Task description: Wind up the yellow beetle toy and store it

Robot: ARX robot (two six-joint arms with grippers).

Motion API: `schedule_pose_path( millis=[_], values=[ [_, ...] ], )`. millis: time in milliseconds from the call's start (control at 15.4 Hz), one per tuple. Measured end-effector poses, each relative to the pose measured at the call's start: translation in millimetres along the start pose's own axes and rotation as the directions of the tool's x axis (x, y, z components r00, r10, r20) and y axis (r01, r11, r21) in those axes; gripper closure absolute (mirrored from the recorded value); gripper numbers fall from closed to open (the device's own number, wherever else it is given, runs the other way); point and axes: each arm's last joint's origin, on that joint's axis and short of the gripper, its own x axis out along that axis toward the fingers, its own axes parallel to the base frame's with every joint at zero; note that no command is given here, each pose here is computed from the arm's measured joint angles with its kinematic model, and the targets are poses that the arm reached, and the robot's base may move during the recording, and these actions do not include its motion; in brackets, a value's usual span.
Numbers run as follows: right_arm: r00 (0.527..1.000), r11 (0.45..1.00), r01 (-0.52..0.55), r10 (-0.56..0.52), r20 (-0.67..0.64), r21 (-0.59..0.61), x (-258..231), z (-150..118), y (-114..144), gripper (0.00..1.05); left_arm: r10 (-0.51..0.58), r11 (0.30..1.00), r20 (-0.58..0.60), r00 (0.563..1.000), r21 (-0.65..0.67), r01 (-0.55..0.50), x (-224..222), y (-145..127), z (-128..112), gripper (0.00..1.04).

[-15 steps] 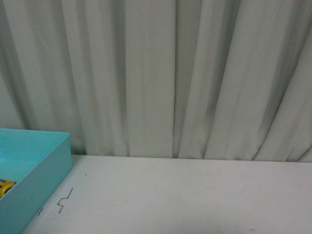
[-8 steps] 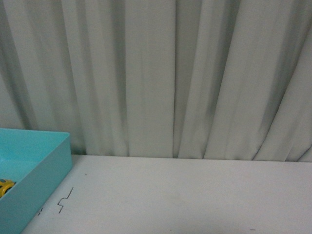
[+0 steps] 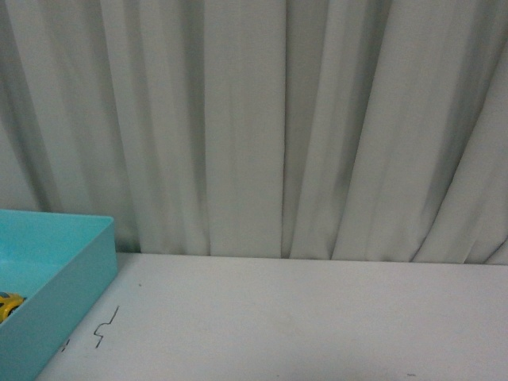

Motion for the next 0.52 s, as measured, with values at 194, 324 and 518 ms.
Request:
schedule_pose_path(
  millis=[194,324,518],
  values=[
    [1.0,1.0,0.0,0.0,-0.001,0.0,0.0,-0.1,0.0,0.07,0.0,1.0,0.0,1.0,0.0,0.0,0.0,0.0,0.0,0.06],
    [1.0,1.0,0.0,0.0,0.0,0.0,0.0,0.0,0.0,0.07,0.0,1.0,0.0,1.0,0.001,0.0,0.0,0.0,0.0,0.07],
    [1.0,1.0,0.0,0.0,0.0,0.0,0.0,0.0,0.0,0.07,0.0,1.0,0.0,1.0,0.001,0.0,0.0,0.0,0.0,0.07]
  ],
)
